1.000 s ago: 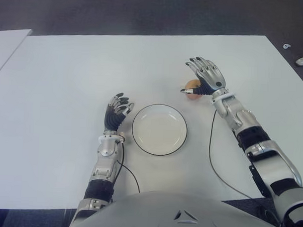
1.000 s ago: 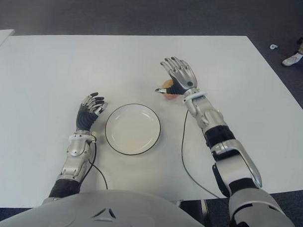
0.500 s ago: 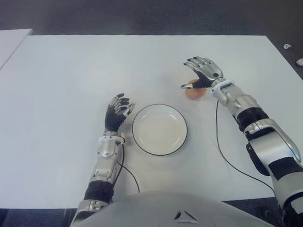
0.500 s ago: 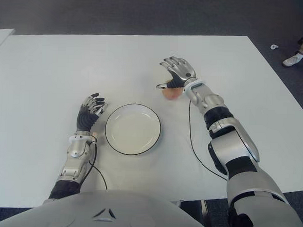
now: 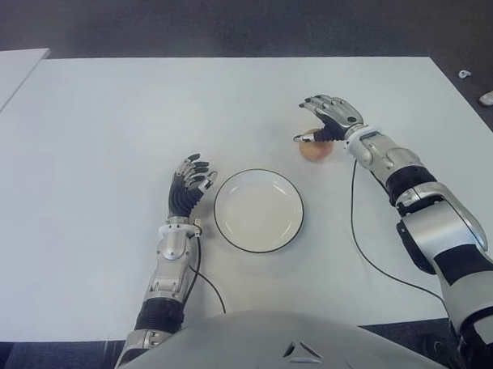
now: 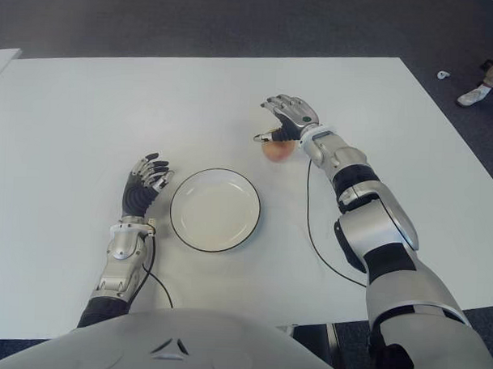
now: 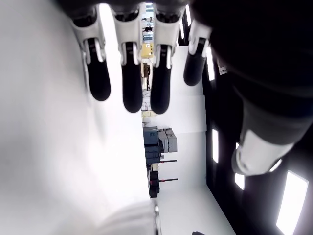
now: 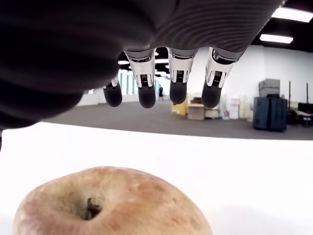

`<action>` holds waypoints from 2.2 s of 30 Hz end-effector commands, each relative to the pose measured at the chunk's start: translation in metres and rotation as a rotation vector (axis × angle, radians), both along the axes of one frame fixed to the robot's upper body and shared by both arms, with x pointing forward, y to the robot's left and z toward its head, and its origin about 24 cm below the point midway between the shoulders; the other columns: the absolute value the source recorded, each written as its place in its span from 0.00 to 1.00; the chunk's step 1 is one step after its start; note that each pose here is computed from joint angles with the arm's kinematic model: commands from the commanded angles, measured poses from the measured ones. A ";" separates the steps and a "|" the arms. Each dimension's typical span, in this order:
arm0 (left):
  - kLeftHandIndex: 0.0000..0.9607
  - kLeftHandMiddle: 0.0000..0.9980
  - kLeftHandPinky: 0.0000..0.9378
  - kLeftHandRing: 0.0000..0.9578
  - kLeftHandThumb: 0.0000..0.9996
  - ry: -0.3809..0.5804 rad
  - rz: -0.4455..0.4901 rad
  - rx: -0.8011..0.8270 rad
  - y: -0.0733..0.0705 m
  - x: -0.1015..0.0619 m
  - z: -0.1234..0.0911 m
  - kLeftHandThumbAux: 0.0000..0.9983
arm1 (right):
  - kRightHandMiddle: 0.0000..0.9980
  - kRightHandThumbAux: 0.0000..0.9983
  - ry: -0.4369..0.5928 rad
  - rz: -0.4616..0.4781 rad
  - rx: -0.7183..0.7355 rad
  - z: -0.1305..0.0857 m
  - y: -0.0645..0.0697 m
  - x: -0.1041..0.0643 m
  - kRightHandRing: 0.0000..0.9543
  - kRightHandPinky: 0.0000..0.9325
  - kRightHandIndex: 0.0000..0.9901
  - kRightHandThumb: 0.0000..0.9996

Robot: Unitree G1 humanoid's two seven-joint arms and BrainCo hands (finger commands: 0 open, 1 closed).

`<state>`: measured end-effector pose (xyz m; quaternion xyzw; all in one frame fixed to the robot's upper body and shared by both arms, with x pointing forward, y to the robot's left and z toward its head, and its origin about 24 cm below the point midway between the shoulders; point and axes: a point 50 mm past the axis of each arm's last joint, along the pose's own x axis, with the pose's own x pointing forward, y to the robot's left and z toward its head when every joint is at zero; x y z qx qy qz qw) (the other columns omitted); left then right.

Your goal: Put the apples into the plate.

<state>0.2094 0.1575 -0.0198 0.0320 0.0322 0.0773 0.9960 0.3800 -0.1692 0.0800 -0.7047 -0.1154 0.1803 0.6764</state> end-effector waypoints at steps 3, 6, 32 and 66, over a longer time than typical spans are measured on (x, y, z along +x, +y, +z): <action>0.22 0.33 0.34 0.34 0.21 0.059 0.013 0.018 0.003 -0.009 -0.010 0.66 | 0.00 0.26 0.035 -0.007 0.040 -0.002 0.004 0.001 0.00 0.00 0.00 0.26; 0.22 0.33 0.35 0.35 0.23 0.057 0.014 0.022 0.006 -0.011 -0.011 0.65 | 0.00 0.26 0.040 -0.026 0.053 -0.002 0.000 0.001 0.00 0.00 0.00 0.27; 0.22 0.33 0.35 0.35 0.23 0.050 0.003 0.011 0.012 -0.014 -0.010 0.65 | 0.00 0.27 0.068 -0.035 0.128 -0.022 0.001 -0.010 0.00 0.00 0.00 0.24; 0.21 0.33 0.35 0.35 0.24 0.037 -0.003 0.020 0.014 -0.020 -0.003 0.64 | 0.00 0.30 0.111 -0.027 0.163 -0.054 0.005 -0.031 0.00 0.00 0.00 0.24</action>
